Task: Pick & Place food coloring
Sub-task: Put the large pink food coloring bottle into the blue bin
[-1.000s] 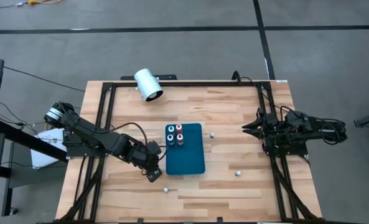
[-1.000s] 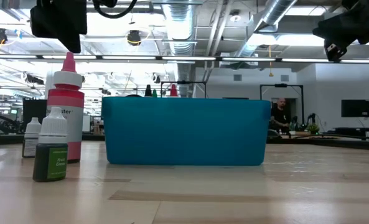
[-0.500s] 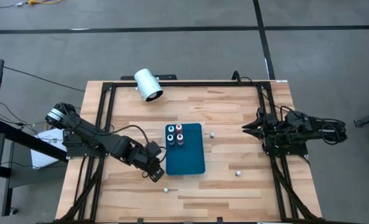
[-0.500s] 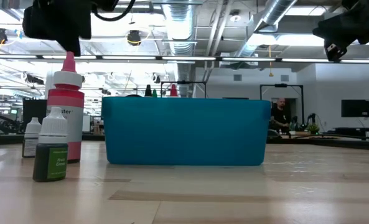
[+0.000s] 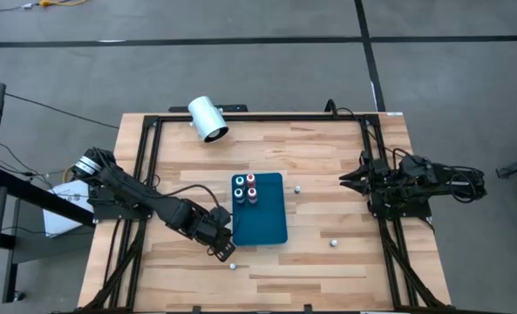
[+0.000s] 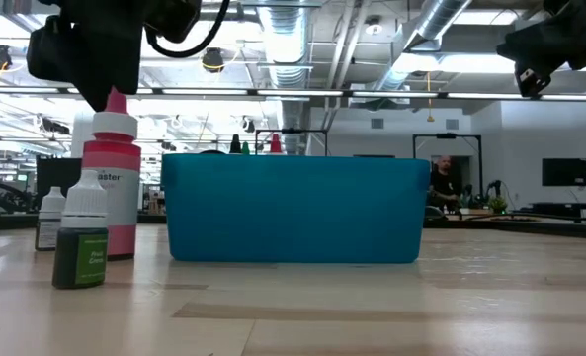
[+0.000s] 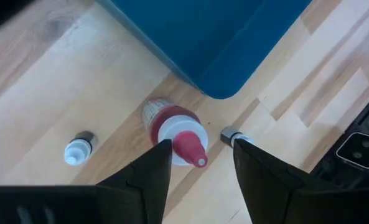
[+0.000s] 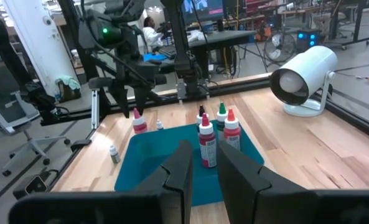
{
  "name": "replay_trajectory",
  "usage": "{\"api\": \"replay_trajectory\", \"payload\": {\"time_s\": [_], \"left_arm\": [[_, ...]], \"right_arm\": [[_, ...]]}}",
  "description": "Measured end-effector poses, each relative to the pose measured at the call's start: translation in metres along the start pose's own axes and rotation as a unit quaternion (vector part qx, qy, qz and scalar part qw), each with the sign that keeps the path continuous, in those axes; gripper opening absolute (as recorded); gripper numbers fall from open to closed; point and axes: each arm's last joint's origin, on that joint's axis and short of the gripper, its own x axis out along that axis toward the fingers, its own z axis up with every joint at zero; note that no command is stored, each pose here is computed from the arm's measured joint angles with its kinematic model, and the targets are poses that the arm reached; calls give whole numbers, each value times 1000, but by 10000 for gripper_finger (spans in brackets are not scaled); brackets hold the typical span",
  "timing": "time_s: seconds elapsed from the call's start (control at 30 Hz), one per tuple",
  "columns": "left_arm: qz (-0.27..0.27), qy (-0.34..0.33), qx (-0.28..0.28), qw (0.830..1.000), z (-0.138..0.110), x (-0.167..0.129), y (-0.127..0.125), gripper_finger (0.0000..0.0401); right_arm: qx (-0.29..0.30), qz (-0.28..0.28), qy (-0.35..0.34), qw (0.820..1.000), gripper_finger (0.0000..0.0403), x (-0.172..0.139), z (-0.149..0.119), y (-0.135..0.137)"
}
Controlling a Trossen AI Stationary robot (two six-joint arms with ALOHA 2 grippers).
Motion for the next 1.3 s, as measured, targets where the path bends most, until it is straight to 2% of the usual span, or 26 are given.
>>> {"api": "replay_trajectory", "payload": {"time_s": [1.07,1.17,1.3], "left_arm": [[27,-12,33,999,2,-3,2,166],[39,-8,34,999,2,-3,4,152],[35,-9,42,998,2,-3,3,116]], "right_arm": [[0,0,0,1000,60,0,0,0],[0,0,0,1000,60,0,0,0],[0,0,0,1000,60,0,0,0]]}}
